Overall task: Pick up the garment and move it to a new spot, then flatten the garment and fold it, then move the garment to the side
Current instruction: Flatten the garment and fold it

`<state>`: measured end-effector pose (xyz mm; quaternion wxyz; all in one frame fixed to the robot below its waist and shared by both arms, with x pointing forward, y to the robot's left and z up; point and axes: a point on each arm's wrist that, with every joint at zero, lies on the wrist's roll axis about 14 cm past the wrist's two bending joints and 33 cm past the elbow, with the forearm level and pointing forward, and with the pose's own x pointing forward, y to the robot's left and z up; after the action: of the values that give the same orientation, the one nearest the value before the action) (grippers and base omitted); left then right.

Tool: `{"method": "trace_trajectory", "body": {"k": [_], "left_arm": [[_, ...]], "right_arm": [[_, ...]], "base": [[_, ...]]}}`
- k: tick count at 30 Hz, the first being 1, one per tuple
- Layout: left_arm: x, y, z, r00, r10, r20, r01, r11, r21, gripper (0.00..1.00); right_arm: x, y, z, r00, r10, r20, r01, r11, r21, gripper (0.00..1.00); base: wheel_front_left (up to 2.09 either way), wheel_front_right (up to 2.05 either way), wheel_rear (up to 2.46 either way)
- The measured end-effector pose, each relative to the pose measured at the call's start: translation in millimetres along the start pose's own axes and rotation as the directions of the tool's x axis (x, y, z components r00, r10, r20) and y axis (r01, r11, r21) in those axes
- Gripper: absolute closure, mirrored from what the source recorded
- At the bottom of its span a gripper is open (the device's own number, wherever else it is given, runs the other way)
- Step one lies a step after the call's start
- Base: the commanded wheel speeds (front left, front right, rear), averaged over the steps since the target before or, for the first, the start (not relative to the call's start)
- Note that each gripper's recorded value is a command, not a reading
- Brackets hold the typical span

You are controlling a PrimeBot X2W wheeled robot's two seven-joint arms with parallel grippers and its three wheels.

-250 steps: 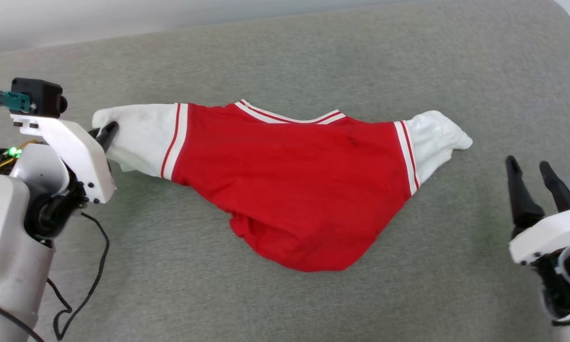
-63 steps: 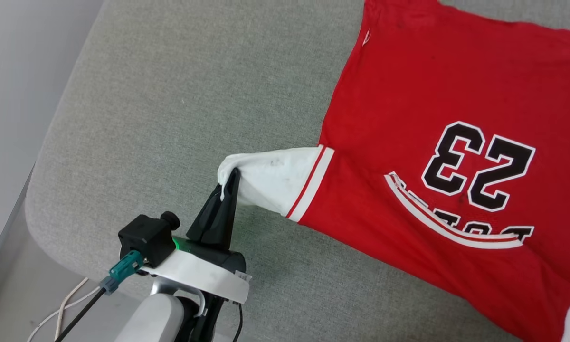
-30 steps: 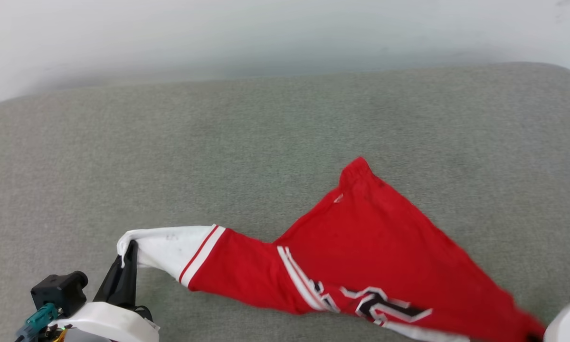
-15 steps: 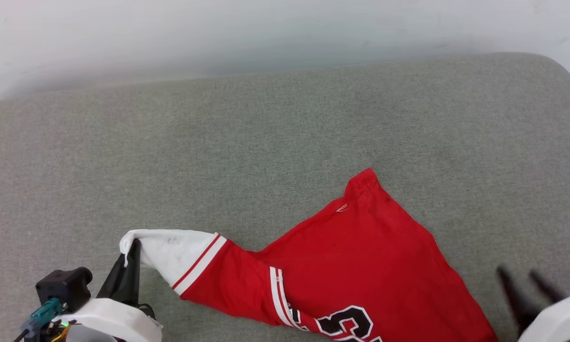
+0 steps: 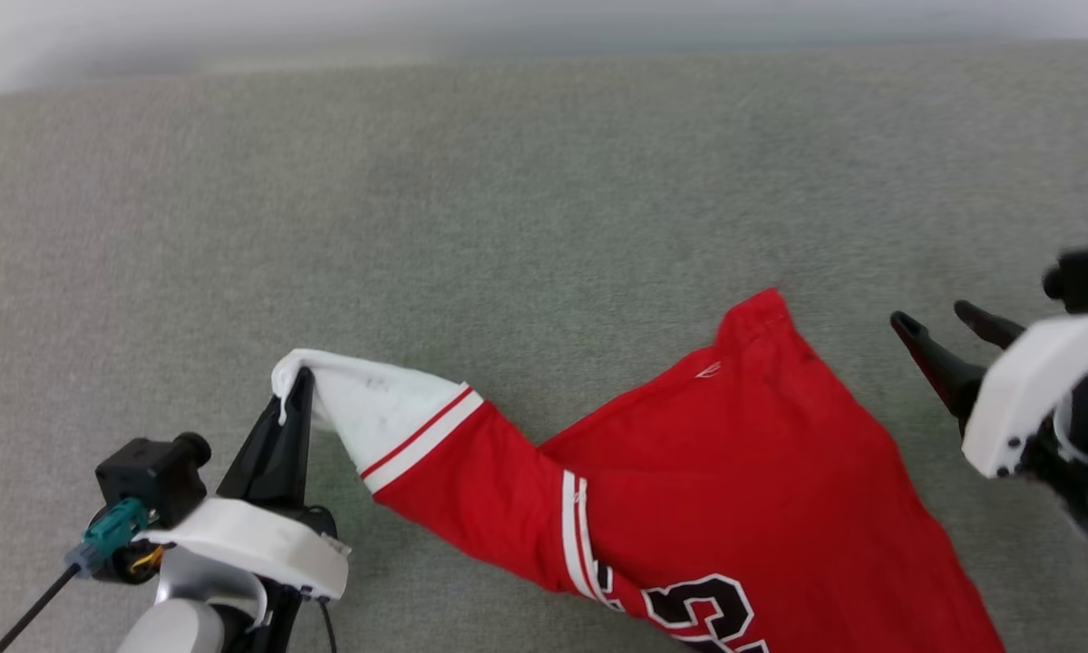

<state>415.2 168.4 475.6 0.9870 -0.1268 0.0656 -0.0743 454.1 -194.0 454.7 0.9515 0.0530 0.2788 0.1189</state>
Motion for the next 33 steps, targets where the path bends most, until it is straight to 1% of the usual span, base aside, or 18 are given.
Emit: {"method": "trace_trajectory", "body": {"k": [3, 6, 10, 11, 12, 16, 17, 18, 19, 23, 25, 27, 29, 31, 33], "left_arm": [[6, 4, -3, 1.0, 0.006, -0.001, -0.006, 1.0, -0.004, 1.0], [11, 7, -7, 1.0, 0.011, -0.003, -0.011, 1.0, -0.009, 1.0], [18, 12, -12, 1.0, 0.019, -0.007, -0.019, 1.0, -0.011, 1.0], [19, 14, -13, 1.0, 0.023, -0.007, -0.023, 1.0, -0.012, 1.0], [20, 16, -14, 1.0, 0.026, -0.009, -0.026, 1.0, -0.011, 1.0], [19, 22, -21, 0.999, 0.043, -0.021, -0.043, 0.999, -0.008, 1.0], [19, 24, -23, 0.999, 0.047, -0.025, -0.047, 0.999, -0.007, 1.0], [18, 25, -23, 0.998, 0.05, -0.026, -0.05, 0.999, -0.006, 1.0], [17, 26, -24, 0.998, 0.052, -0.027, -0.052, 0.999, -0.005, 1.0], [16, 25, -21, 0.998, 0.052, -0.021, -0.052, 0.999, -0.005, 1.0], [14, 25, -16, 0.999, 0.043, -0.012, -0.043, 0.999, 0.002, 1.0], [13, 25, -9, 0.999, 0.034, 0.003, -0.034, 0.999, 0.021, 1.0], [14, 25, 2, 1.0, 0.015, 0.023, -0.016, 0.998, 0.053, 1.0], [21, 21, 21, 0.998, -0.019, 0.061, 0.014, 0.996, 0.086, 1.0], [26, 13, 43, 0.993, -0.064, 0.104, 0.05, 0.99, 0.13, 1.0]], "right_arm": [[21, 13, -3, 0.987, 0.05, -0.156, -0.058, 0.997, -0.052, 0.0], [39, 31, -16, 0.952, 0.093, -0.291, -0.122, 0.989, -0.082, 0.0], [62, 47, -36, 0.905, 0.132, -0.404, -0.181, 0.98, -0.084, 0.0], [66, 48, -48, 0.883, 0.135, -0.45, -0.189, 0.979, -0.077, 0.0], [69, 51, -56, 0.869, 0.142, -0.474, -0.199, 0.977, -0.074, 0.0], [80, 57, -72, 0.828, 0.169, -0.534, -0.228, 0.973, -0.046, 0.0], [81, 58, -74, 0.821, 0.169, -0.546, -0.231, 0.972, -0.046, 0.15], [82, 57, -75, 0.816, 0.168, -0.553, -0.233, 0.971, -0.049, 0.6], [82, 57, -76, 0.813, 0.168, -0.558, -0.233, 0.971, -0.048, 1.0], [79, 61, -75, 0.815, 0.176, -0.552, -0.237, 0.971, -0.041, 1.0], [78, 62, -70, 0.831, 0.177, -0.527, -0.238, 0.97, -0.048, 1.0], [76, 61, -61, 0.856, 0.173, -0.487, -0.229, 0.972, -0.057, 1.0], [75, 60, -43, 0.892, 0.164, -0.421, -0.218, 0.973, -0.082, 1.0], [74, 54, -12, 0.936, 0.142, -0.323, -0.189, 0.975, -0.117, 1.0], [69, 41, 19, 0.97, 0.092, -0.227, -0.132, 0.977, -0.165, 1.0]], "base": [[0.0, 0.0, 0.0], [0.0, 0.0, 0.0], [0.0, 0.0, 0.0], [0.0, 0.0, 0.0], [0.0, 0.0, 0.0], [0.0, 0.0, 0.0], [0.0, 0.0, 0.0], [0.0, 0.0, 0.0], [0.0, 0.0, 0.0], [0.0, 0.0, 0.0], [0.0, 0.0, 0.0], [0.0, 0.0, 0.0], [0.0, 0.0, 0.0], [0.0, 0.0, 0.0], [0.0, 0.0, 0.0]]}}
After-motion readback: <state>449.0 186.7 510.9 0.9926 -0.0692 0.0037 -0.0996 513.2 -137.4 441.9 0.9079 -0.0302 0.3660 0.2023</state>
